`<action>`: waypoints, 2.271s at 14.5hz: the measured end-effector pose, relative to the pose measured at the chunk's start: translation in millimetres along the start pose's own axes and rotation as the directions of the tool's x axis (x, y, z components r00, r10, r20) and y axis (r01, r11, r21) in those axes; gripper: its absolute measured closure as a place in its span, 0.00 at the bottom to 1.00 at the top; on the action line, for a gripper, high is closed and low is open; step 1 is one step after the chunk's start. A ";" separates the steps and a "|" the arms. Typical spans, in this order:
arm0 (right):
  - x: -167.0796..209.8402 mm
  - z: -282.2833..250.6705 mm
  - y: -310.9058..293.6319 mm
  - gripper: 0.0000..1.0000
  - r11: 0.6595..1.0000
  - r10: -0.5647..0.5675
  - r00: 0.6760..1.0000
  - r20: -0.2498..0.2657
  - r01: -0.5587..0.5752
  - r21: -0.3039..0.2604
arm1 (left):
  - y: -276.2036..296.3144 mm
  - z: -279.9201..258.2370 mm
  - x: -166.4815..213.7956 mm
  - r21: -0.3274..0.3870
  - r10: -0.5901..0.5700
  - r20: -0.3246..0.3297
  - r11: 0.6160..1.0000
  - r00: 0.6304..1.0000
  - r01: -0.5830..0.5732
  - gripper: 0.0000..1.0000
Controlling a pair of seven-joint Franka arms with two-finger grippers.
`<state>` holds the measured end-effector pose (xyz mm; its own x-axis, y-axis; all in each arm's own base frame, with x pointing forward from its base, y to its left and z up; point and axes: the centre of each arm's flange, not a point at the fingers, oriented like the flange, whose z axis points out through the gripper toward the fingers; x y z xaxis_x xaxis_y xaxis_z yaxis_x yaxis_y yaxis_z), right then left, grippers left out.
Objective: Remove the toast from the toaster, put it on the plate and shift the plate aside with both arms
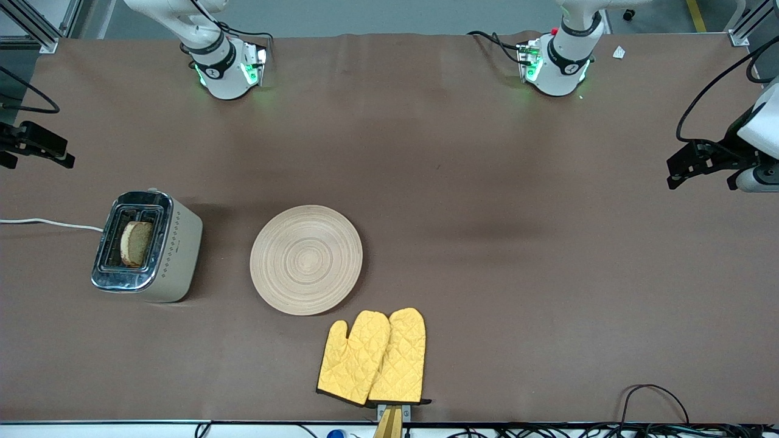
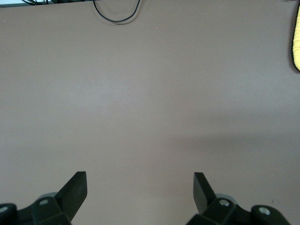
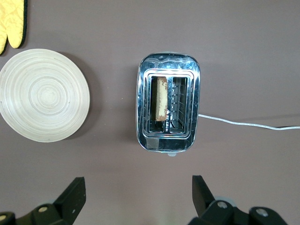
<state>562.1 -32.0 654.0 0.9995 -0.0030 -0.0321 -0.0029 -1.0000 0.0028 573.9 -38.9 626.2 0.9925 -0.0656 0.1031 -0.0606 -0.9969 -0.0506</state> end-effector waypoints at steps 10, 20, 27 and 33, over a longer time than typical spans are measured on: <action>0.0 -0.2 2.8 0.00 1.000 0.005 1.000 -0.002 -0.005 0.000 | 0.2 1.0 0.4 0.000 -0.026 0.002 1.000 1.000 0.026 0.00; 37.2 128.1 23.6 0.00 0.998 0.050 0.998 0.030 -0.051 0.024 | 5.4 2.7 -0.3 -0.027 -0.065 0.015 0.998 0.998 0.065 0.00; 75.7 236.7 36.2 0.00 0.997 0.075 0.996 0.051 -0.076 0.024 | 5.3 2.9 -0.3 -0.027 -0.065 0.016 0.998 0.998 0.065 0.00; 81.6 269.5 47.7 0.22 0.995 0.092 0.992 0.082 -0.094 0.022 | 5.3 3.0 -0.3 -0.027 -0.065 0.016 0.998 0.998 0.065 0.00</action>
<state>634.9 -80.7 382.2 0.9889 -0.0954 -0.1139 -0.0978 -0.9951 -0.0157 573.6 -44.0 622.9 0.9959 -0.0003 0.0903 0.0013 -0.9999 -0.0172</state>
